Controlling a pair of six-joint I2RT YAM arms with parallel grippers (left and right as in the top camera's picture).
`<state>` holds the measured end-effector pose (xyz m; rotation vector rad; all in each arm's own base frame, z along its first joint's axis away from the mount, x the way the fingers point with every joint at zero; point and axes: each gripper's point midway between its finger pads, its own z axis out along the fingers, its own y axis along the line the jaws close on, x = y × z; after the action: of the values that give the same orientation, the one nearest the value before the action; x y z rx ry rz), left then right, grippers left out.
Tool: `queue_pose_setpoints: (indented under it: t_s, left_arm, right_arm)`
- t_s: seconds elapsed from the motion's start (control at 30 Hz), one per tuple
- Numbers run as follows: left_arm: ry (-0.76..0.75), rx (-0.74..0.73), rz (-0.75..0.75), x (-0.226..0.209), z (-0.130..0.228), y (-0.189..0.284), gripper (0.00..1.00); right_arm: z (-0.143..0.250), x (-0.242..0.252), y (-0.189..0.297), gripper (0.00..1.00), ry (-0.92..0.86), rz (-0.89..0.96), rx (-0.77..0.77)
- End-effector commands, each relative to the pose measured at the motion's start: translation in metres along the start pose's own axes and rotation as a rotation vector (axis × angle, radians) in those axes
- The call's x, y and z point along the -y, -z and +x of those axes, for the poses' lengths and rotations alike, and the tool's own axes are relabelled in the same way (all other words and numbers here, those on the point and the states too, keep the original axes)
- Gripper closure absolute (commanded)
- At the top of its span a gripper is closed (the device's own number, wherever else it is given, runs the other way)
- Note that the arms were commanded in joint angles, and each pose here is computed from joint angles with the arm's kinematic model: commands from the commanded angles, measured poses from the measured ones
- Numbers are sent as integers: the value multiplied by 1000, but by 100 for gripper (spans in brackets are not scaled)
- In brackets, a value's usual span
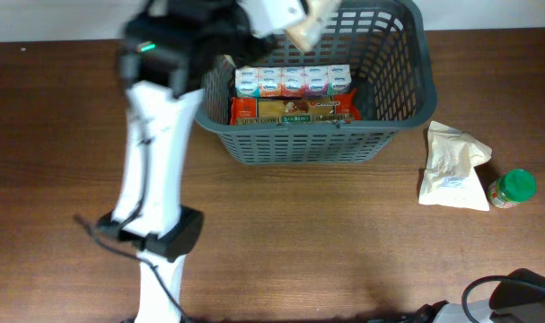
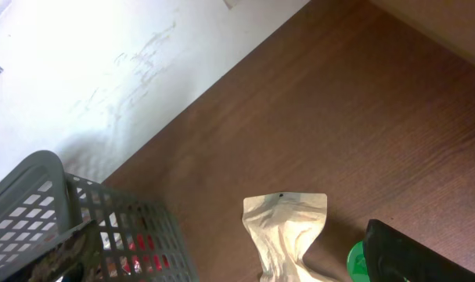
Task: Pack container
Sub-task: 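Grasp the crumpled paper bag with the left gripper and place it in the basket, then open the left gripper and raise the left arm away from the basket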
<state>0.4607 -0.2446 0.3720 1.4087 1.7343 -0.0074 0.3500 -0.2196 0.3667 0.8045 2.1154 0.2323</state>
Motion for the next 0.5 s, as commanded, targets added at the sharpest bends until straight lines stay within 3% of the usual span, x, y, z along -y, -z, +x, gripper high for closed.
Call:
queue_pose_setpoints:
  t_s: [0.0, 0.23, 0.37, 0.47]
  left_arm:
    - [-40, -26, 150, 44, 3, -71, 98]
    - [-47, -99, 300, 106, 20, -150, 97]
    - [24, -153, 361, 133, 27, -166, 89]
    - [23, -178, 393, 144, 30, -163, 60]
  right_arm:
    - [-3, -2, 3, 2, 6, -8, 11]
    - [-3, -2, 3, 1, 6, -8, 12]
    - [-3, -2, 3, 1, 6, -8, 12]
    - [-3, -2, 3, 1, 6, -8, 11]
